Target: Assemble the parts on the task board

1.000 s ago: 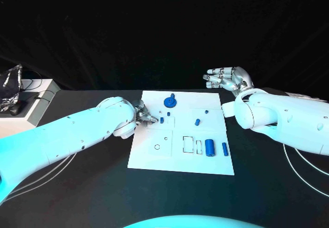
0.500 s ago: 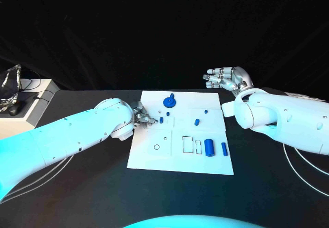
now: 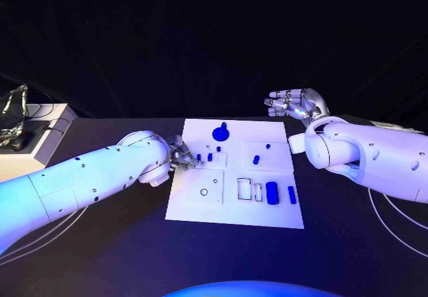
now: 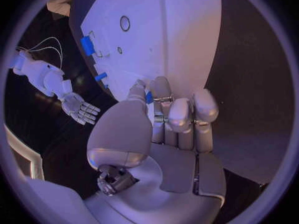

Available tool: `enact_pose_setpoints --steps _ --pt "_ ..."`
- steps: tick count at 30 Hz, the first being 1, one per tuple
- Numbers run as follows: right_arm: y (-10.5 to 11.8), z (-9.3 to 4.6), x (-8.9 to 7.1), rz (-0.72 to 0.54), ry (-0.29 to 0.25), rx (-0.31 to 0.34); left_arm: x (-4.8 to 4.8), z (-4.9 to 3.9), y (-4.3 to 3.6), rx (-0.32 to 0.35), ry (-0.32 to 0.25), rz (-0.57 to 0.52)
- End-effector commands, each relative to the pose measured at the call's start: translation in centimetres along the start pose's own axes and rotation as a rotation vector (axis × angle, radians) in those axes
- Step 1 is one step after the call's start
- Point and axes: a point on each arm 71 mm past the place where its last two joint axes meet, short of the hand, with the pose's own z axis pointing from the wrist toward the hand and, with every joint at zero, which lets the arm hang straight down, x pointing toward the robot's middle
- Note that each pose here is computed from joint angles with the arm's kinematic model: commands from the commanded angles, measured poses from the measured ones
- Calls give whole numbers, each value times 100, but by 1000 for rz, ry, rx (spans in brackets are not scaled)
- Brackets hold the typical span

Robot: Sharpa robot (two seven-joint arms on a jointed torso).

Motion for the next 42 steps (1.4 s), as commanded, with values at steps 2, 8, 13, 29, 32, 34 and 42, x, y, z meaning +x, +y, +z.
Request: enact_pose_setpoints --steps 2,8,13,29,32,34,42 --pt "2 -3 17 4 17 -9 8 -47 -6 15 10 -3" --pt "-6 -6 13 3 16 -7 -57 -133 4 50 -4 -41" --pt "-18 -9 -3 2 13 -5 -138 -230 -35 141 -35 -92" --pt "-73 41 -88 -7 4 -3 -321 -341 -381 500 -288 -92" --pt "-78 48 -94 -7 4 -3 -293 -295 -467 525 -298 -58" --pt "-79 52 -93 -7 5 -3 -269 -260 -519 543 -298 -32" --pt "-65 51 -54 2 22 -10 -134 -75 -641 577 -291 106"
